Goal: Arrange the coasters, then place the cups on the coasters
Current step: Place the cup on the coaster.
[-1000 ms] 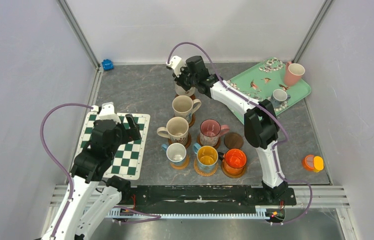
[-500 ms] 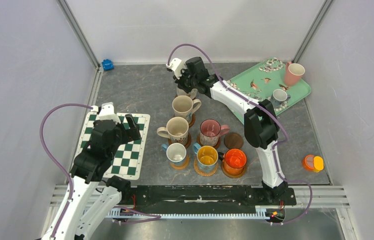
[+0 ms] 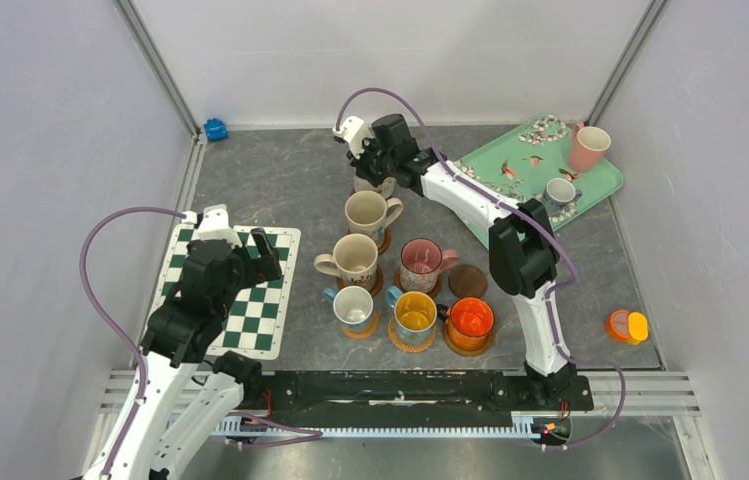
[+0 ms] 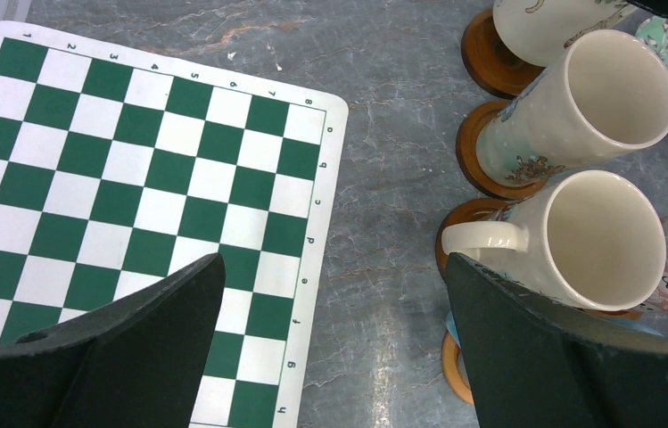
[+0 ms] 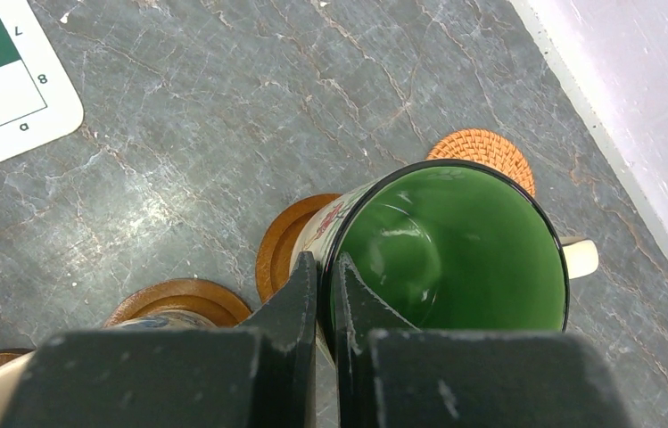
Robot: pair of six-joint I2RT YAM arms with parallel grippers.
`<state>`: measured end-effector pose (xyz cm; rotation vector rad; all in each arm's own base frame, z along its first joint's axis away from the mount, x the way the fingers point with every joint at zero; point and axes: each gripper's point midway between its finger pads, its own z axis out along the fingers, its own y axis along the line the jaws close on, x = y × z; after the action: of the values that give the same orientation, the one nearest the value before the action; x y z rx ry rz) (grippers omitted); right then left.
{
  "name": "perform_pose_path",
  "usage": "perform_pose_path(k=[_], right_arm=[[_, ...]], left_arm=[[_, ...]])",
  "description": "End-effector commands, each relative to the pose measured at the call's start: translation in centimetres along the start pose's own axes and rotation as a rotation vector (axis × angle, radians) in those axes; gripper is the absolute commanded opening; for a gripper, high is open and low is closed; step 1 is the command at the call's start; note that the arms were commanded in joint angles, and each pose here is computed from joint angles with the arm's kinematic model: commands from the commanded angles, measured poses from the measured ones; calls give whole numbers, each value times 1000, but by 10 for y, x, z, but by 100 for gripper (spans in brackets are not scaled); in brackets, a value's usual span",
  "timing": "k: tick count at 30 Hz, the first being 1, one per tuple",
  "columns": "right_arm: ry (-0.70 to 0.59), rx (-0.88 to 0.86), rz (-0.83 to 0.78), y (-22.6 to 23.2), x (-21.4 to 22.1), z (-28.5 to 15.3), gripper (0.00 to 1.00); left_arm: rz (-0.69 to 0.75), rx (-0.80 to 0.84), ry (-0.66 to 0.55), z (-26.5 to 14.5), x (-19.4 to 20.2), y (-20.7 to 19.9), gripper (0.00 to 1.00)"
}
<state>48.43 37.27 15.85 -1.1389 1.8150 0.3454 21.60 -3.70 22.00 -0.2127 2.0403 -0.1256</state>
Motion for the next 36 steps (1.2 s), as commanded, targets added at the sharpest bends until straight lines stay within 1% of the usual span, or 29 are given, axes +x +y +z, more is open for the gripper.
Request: perform_pose_path(k=[1, 16, 23, 36], right_arm=[[-228, 76, -68, -20, -83, -33, 0], [-202, 40, -48, -8, -77, -27, 0], [-188, 22, -32, -5, -69, -18, 0], [-185, -19, -15, 3, -66, -7, 0]], left_arm=[[7, 4, -30, 0, -6, -1, 100], [11, 12, -40, -1, -6, -2, 100], [9, 14, -43, -2, -7, -2, 100], [11, 7, -45, -2, -7, -1, 100]])
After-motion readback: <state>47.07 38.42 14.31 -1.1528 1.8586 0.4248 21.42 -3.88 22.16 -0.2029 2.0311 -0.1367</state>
